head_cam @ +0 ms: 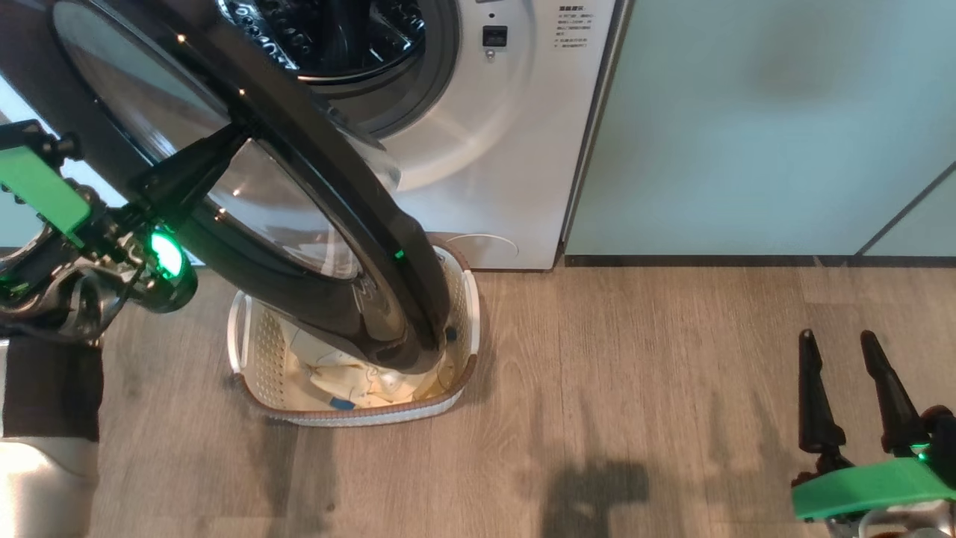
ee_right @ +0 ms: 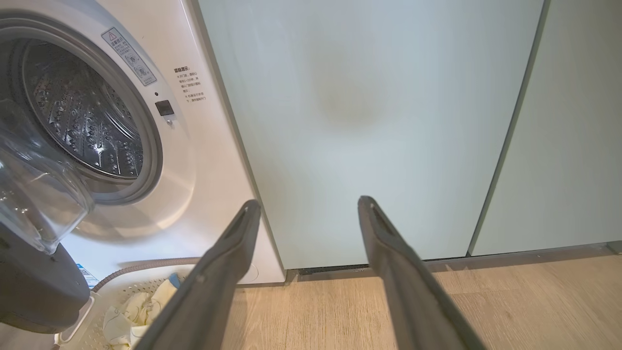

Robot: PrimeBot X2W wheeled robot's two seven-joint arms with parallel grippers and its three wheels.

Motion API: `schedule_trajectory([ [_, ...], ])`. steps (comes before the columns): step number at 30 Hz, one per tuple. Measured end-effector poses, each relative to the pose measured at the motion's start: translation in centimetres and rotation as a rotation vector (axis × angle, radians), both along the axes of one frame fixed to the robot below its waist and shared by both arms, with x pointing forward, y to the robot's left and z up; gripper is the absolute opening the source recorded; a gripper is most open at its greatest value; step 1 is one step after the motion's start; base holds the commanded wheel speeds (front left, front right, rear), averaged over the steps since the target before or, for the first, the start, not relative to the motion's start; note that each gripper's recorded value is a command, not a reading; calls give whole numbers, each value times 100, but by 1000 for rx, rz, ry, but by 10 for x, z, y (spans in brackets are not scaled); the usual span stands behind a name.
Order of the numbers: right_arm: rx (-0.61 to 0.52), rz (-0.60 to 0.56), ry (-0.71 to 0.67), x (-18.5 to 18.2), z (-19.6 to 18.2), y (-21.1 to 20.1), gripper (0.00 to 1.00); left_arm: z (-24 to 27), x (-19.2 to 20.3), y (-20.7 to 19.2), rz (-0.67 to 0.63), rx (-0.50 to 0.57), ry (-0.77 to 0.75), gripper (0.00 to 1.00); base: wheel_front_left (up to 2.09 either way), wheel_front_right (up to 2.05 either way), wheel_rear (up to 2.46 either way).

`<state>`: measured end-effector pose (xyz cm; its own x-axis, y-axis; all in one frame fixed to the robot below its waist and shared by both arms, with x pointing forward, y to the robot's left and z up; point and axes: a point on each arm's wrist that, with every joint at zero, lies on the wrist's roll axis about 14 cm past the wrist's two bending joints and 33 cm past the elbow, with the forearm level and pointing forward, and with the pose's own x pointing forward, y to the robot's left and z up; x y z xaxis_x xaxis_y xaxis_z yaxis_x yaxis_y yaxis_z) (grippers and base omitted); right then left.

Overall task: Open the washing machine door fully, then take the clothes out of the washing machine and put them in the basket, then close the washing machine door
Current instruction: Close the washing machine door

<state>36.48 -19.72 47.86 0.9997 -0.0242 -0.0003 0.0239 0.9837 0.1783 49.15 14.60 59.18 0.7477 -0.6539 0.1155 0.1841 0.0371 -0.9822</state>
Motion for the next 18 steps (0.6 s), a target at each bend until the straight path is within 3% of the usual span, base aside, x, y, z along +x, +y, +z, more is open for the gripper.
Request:
schedule_trajectory([
  [14,9,9,-6,4,1,3,100,8,-9,5,18,1,-47,0,0,0,0],
  [18,9,12,-9,5,2,4,100,10,-15,17,73,-17,-70,0,0,0,0],
])
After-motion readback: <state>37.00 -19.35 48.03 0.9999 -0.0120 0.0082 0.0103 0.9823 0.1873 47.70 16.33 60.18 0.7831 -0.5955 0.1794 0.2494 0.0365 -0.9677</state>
